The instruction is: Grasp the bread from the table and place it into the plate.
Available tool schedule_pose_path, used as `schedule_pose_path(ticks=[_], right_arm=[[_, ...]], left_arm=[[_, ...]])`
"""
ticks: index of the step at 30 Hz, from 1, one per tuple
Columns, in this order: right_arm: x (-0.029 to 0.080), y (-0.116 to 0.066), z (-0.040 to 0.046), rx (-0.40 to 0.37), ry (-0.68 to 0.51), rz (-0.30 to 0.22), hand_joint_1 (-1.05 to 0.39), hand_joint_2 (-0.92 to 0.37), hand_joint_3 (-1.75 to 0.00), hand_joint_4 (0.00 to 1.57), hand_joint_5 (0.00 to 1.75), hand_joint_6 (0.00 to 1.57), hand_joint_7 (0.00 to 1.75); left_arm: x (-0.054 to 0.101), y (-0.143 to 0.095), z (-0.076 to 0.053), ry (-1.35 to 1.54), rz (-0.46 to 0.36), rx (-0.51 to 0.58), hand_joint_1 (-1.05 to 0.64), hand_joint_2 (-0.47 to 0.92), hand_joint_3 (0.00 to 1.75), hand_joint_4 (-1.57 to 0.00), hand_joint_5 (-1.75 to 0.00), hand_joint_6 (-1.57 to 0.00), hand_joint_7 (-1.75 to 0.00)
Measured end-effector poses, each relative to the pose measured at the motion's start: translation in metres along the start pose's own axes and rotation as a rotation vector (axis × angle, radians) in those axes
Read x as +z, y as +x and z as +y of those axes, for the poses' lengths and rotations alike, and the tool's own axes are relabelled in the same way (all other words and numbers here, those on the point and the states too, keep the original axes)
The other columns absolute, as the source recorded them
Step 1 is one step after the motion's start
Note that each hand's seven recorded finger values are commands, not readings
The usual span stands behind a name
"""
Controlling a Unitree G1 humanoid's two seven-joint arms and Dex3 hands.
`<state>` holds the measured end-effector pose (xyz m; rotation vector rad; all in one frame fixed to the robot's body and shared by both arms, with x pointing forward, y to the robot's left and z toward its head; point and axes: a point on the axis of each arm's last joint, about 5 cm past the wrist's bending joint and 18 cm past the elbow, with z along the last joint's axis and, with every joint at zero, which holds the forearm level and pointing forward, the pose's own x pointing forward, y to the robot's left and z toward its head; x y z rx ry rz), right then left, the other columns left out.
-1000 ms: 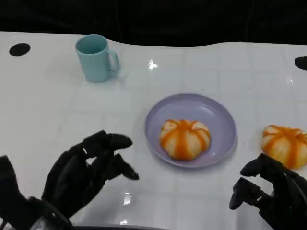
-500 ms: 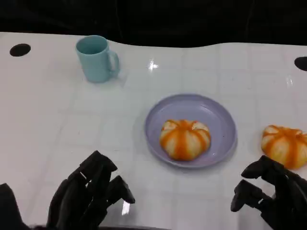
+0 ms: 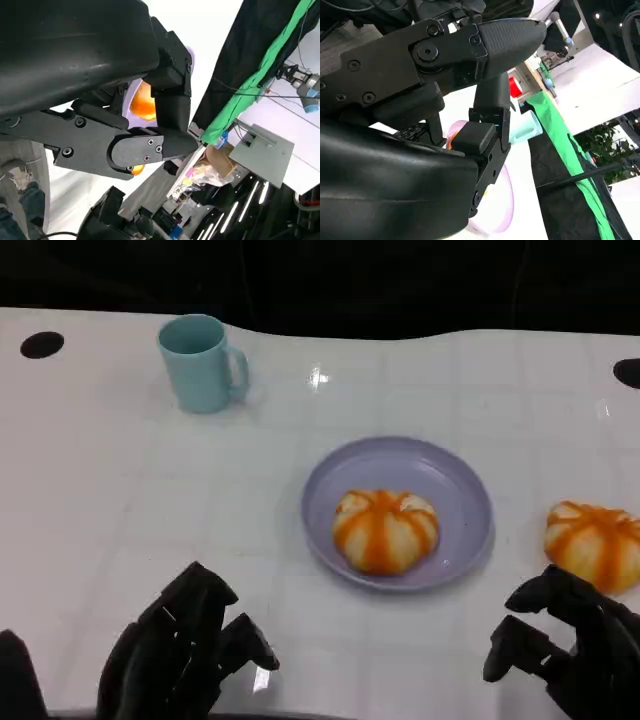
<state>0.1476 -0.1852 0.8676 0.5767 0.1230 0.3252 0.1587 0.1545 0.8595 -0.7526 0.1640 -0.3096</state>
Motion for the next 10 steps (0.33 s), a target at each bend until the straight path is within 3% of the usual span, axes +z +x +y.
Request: schedule_pose_path(ticks=[10], right_arm=[[0.0006,0.0009,-0.0012,0.002,-0.003,0.000,-0.53,-0.92,-0.23,0.75,1.51,0.83,0.99]], left_arm=[[-0.0024,0.0015,0.0011,-0.008,0.009,0.007,-0.53,0.92,0.42,-0.70,-1.75,-0.45,-1.72]])
